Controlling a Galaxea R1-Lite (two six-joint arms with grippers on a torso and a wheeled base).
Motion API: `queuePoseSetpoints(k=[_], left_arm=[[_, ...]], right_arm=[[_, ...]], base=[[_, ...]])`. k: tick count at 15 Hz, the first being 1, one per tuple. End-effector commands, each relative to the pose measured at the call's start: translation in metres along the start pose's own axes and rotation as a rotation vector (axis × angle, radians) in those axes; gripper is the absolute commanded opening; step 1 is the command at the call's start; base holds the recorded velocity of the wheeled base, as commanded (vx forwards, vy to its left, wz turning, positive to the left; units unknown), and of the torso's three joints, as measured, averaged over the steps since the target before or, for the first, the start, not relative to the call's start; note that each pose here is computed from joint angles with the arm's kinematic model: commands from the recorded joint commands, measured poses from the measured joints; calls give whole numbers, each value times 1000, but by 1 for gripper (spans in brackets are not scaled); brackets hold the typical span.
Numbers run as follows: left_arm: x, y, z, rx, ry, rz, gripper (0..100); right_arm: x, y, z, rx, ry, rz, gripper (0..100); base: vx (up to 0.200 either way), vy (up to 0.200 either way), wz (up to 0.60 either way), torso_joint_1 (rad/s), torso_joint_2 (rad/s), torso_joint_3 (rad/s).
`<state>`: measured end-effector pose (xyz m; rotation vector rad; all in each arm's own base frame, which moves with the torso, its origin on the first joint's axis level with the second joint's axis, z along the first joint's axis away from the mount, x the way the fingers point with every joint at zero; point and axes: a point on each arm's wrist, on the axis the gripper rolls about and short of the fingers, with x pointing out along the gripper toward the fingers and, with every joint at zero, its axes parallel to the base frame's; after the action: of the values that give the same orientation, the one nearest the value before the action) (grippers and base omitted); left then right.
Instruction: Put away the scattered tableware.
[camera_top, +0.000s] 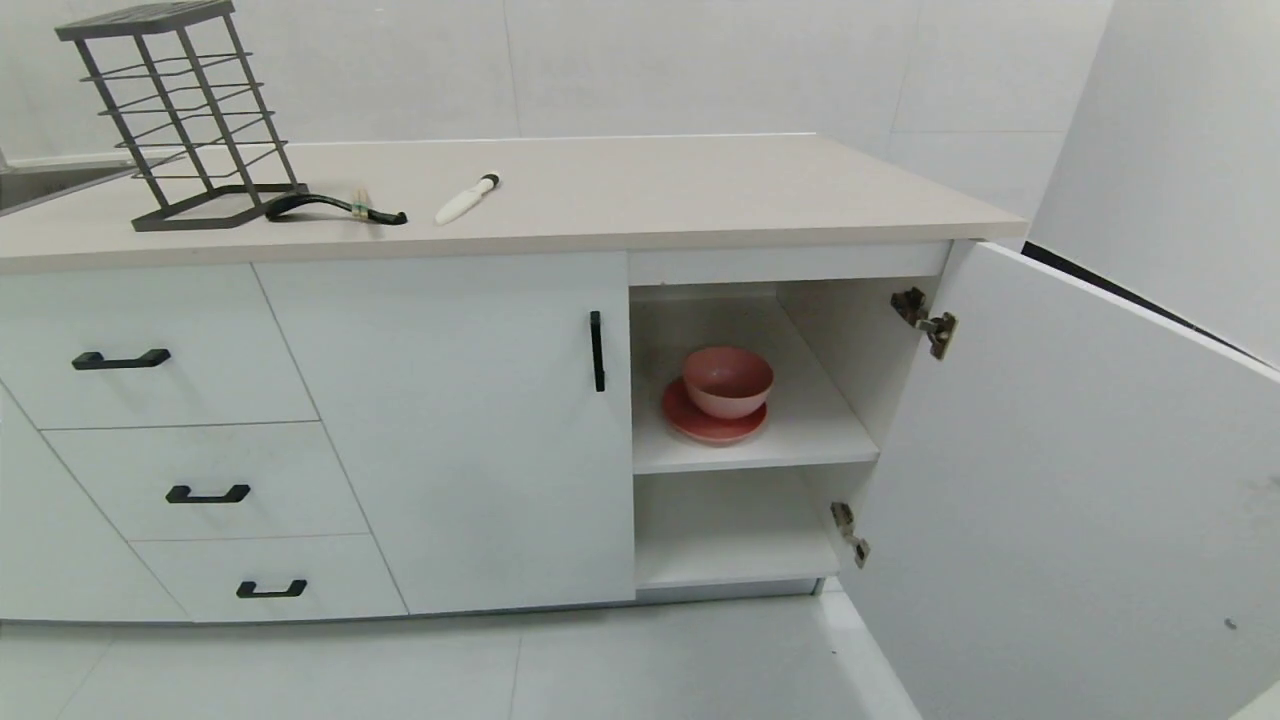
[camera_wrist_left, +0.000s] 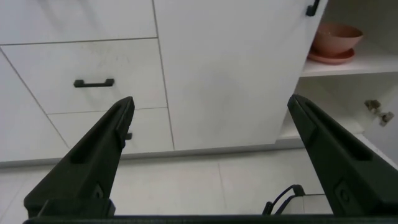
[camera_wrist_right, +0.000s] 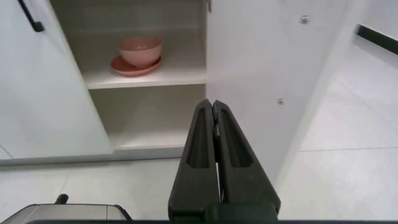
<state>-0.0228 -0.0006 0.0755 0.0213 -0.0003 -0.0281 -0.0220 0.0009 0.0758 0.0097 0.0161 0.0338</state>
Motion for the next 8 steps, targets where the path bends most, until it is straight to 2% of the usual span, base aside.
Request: queuePoseSetpoints(k=[1,8], left_arm=[[0,0,0,2,0,0,100],[0,0,0,0,2,5,100]], right_arm=[[0,0,0,0,4,0,0],[0,0,0,-2,4,-2,0]], base=[[-200,-200,0,2,2,2],[-200,0,0,4,2,1]])
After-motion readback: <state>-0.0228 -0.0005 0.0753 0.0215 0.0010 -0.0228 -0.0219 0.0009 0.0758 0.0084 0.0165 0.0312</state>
